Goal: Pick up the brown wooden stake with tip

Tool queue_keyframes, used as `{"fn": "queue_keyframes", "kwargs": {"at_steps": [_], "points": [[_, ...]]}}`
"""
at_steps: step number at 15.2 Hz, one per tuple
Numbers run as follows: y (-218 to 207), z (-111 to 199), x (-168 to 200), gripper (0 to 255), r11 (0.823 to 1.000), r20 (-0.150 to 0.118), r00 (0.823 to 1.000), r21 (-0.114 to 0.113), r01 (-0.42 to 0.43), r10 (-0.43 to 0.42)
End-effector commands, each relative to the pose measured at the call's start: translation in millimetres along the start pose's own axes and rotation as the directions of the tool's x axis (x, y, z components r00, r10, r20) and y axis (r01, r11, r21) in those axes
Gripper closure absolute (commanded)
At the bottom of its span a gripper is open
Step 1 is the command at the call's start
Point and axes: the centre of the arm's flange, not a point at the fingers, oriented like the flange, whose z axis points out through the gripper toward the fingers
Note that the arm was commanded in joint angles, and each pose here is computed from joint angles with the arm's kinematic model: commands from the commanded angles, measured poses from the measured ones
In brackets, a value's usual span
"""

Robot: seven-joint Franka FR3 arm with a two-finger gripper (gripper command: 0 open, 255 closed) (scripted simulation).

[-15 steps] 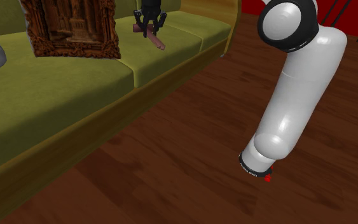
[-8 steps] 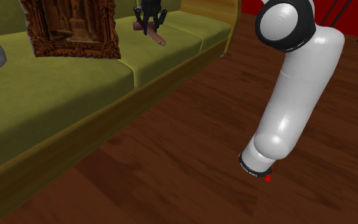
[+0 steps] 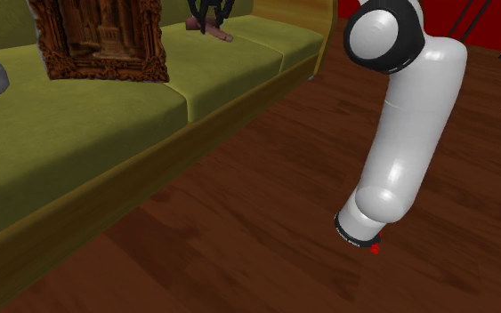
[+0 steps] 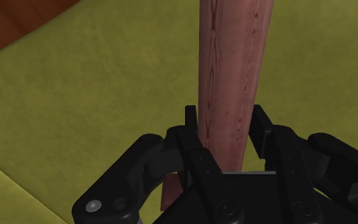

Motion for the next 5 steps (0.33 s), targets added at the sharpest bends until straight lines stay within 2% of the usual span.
{"fn": "queue_keyframes", "kwargs": {"at_steps": [1, 5], "points": [[0.3, -9.9, 1.5, 255, 1.000, 0.000, 1.000, 0.000, 0.000, 0.000], [0.3, -21.2, 2.8, 255, 1.000, 0.000, 1.000, 0.000, 0.000, 0.000]]}}
